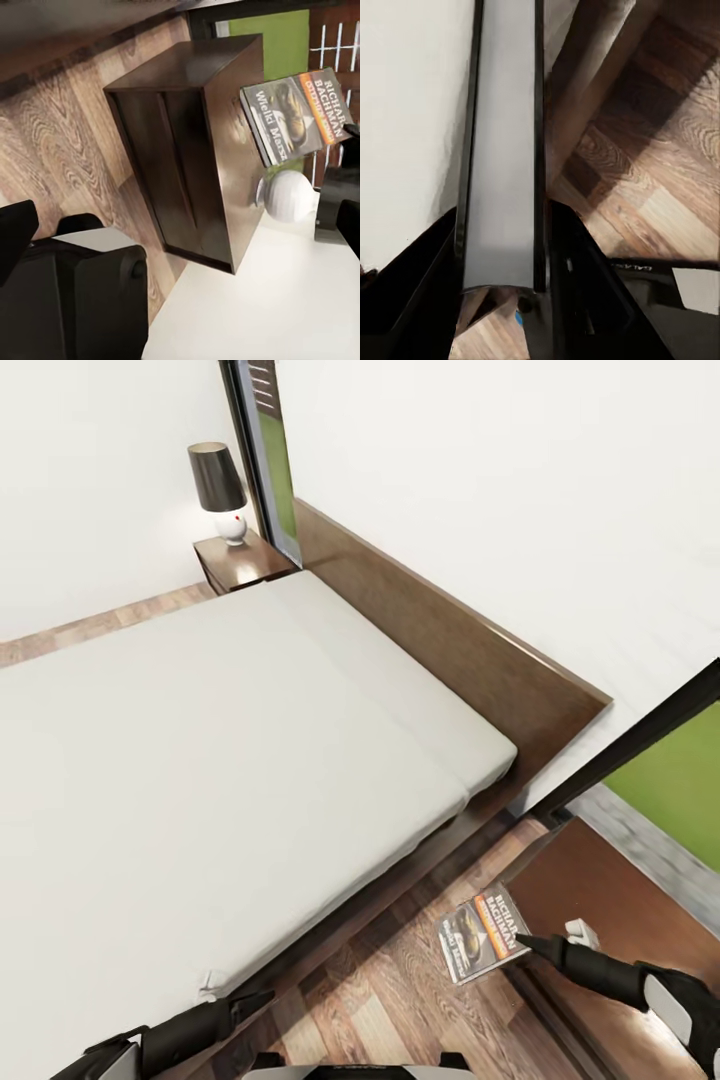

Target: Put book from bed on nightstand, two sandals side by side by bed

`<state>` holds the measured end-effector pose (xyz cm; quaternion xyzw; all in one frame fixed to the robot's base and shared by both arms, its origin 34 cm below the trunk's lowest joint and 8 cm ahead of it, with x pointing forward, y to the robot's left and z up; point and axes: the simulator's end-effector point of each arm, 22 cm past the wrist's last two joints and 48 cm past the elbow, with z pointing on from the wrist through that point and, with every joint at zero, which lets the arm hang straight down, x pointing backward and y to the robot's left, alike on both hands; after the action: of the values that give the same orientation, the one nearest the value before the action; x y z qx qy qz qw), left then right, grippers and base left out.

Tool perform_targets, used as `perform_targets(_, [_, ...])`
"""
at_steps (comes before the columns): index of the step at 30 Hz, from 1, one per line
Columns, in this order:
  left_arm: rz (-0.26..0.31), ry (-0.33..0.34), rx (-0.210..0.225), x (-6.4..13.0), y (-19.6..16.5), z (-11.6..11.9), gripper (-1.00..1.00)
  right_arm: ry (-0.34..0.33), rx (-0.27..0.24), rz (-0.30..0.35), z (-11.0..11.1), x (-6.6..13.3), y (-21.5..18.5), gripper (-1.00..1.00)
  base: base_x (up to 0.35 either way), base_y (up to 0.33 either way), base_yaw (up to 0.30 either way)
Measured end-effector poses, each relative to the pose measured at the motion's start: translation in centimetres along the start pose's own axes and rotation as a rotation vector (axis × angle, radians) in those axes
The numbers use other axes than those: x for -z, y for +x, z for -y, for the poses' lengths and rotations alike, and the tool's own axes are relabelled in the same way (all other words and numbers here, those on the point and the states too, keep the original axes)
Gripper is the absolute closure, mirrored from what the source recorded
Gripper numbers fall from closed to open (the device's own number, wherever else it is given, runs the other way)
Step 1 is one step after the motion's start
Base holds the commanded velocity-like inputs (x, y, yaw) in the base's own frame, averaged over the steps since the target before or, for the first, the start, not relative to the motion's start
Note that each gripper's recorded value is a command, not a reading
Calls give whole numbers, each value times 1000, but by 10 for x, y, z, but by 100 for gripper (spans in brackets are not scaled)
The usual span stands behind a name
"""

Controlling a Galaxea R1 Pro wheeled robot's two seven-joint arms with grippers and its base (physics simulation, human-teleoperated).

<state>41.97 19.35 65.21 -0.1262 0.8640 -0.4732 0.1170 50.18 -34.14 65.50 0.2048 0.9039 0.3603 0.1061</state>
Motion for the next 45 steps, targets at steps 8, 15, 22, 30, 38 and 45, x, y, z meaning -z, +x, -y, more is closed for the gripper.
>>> perform_targets(8, [3, 14, -8, -5, -1, 8, -100, -244, 164, -47, -146, -4, -66, 100, 0, 0, 0])
perform_targets(15, [7, 21, -11, -7, -2, 13, -100, -239, 183, -54, -150, -3, -65, 100, 0, 0, 0])
perform_targets(22, [10, 22, -15, -7, -4, 14, -100, -242, 189, -48, -152, -2, -66, 100, 0, 0, 0])
perform_targets(30, [16, 31, -23, -9, -7, 20, -100, -222, 163, -53, -142, -1, -61, 100, 0, 0, 0])
perform_targets(38, [22, 36, -33, -9, -11, 24, -100, -218, 155, -48, -142, 2, -61, 100, 0, 0, 0])
perform_targets(45, [25, 45, -35, -12, -11, 31, -100, -210, 145, -48, -138, 4, -60, 100, 0, 0, 0])
